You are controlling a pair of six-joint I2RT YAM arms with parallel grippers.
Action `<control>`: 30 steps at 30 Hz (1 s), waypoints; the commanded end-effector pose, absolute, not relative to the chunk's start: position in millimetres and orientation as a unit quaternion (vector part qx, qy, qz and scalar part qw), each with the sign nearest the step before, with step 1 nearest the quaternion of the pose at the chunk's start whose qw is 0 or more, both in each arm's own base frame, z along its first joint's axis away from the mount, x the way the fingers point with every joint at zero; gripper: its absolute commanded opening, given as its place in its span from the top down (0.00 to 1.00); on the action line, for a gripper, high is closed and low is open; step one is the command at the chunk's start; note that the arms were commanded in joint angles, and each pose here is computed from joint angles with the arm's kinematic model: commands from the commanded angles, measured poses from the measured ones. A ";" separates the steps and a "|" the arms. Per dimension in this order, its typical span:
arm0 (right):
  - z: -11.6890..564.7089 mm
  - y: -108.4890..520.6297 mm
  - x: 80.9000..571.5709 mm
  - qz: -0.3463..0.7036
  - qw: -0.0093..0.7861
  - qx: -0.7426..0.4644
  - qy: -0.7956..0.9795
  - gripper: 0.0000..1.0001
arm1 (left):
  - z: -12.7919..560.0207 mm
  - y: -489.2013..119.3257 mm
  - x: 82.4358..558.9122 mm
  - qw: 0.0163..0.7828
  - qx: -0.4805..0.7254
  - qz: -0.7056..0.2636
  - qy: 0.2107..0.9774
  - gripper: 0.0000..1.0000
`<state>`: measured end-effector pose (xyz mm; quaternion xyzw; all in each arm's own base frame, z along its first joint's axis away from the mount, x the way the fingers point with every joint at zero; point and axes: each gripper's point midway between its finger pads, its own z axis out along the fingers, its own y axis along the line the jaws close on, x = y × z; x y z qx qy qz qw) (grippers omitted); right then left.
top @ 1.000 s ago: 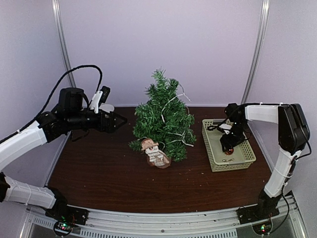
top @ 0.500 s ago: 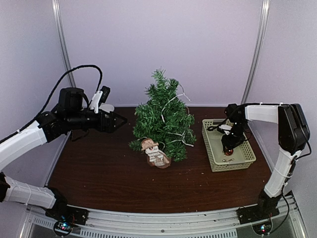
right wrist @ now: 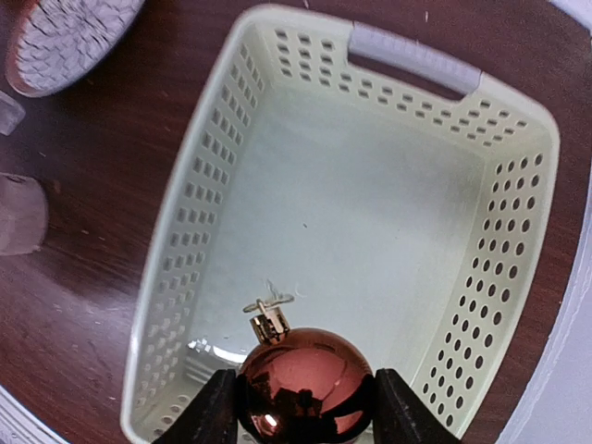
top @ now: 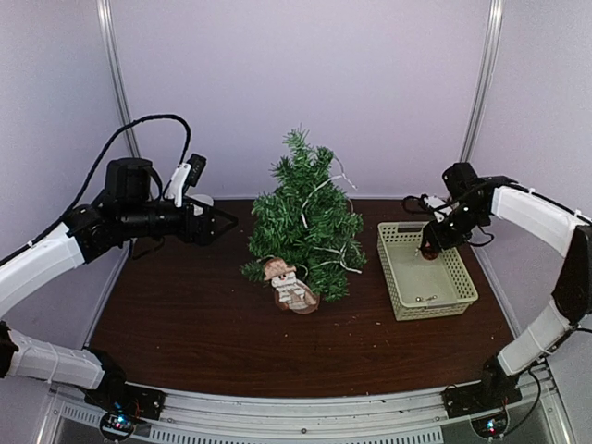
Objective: Decorate the small christmas tree
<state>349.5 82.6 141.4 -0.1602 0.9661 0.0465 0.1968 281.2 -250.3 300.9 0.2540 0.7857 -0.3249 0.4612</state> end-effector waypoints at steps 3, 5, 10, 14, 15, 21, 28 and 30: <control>235.5 118.7 342.1 0.169 0.327 -0.157 0.916 0.51 | 335.3 -247.1 276.2 0.524 0.277 -0.326 0.736 0.02; 258.8 132.0 334.9 0.208 0.352 -0.165 0.897 0.51 | 340.9 -245.2 274.2 0.538 0.283 -0.319 0.727 0.02; 295.2 169.3 308.3 0.272 0.377 -0.206 0.861 0.52 | 354.5 -241.6 267.8 0.566 0.303 -0.300 0.706 0.02; 314.6 199.1 285.1 0.281 0.379 -0.261 0.843 0.52 | 357.6 -244.2 261.4 0.570 0.318 -0.304 0.694 0.02; 318.2 205.7 279.6 0.281 0.378 -0.272 0.839 0.52 | 357.0 -245.6 259.6 0.569 0.322 -0.305 0.692 0.02; 340.1 236.1 253.9 0.282 0.380 -0.320 0.821 0.53 | 354.5 -251.5 255.9 0.567 0.334 -0.305 0.688 0.04; 362.1 261.3 225.9 0.281 0.401 -0.381 0.784 0.54 | 353.1 -259.3 255.3 0.564 0.342 -0.312 0.683 0.04; 371.8 268.0 218.2 0.287 0.410 -0.392 0.772 0.54 | 353.2 -263.0 254.3 0.564 0.348 -0.314 0.680 0.04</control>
